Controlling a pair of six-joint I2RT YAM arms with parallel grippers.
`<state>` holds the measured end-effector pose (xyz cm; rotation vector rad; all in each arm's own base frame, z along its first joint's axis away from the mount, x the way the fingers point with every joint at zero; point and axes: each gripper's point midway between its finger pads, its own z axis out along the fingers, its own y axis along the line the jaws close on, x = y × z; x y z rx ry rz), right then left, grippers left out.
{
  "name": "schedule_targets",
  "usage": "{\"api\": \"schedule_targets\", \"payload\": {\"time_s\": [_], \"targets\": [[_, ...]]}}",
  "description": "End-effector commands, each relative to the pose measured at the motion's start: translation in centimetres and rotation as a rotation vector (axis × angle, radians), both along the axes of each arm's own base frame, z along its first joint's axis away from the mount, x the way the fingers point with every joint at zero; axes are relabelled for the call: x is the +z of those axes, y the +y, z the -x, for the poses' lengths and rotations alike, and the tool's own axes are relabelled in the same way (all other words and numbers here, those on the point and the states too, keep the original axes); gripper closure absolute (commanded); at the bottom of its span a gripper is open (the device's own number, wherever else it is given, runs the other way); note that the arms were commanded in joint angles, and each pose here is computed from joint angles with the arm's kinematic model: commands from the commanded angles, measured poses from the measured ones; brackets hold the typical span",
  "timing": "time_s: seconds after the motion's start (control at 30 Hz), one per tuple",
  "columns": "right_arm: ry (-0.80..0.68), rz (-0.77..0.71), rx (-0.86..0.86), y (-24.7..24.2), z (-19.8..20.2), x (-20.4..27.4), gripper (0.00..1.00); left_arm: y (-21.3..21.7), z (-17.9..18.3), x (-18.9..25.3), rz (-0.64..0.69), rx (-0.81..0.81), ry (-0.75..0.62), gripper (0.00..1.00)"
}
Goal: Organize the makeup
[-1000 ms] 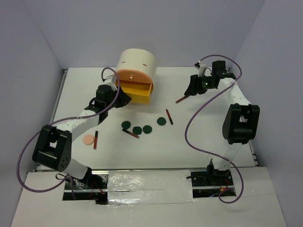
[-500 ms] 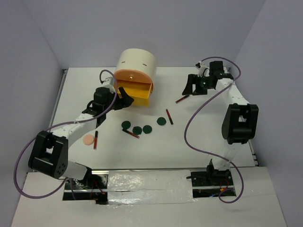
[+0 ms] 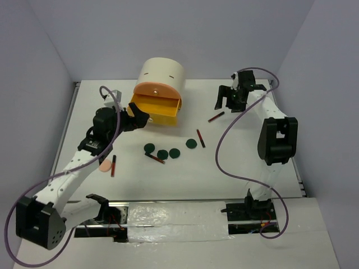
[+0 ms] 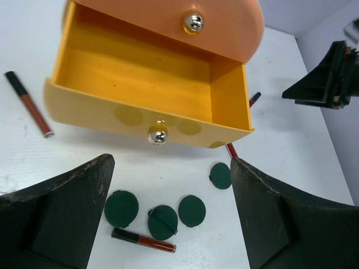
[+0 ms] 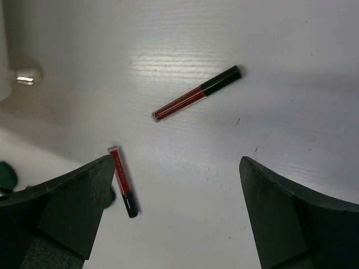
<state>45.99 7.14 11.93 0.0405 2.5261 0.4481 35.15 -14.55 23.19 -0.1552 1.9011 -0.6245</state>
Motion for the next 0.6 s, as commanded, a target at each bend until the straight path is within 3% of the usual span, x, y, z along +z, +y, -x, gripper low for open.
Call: {"api": "schedule_targets", "payload": {"time_s": [0.0,0.27,0.57], "targets": [[-0.016,0.107,-0.172,-0.6,-2.1,-0.2,0.00,2.6,1.6,0.6,-0.026,0.105,-0.026,0.03],[-0.004,0.182,-0.298,0.8,-4.0,-1.6,0.02,6.1,5.8,-2.8,0.021,0.269,0.057,0.01],[0.053,0.236,-0.369,0.8,-4.9,-4.6,0.12,8.0,8.2,-4.1,0.022,0.353,0.102,0.01]]}}
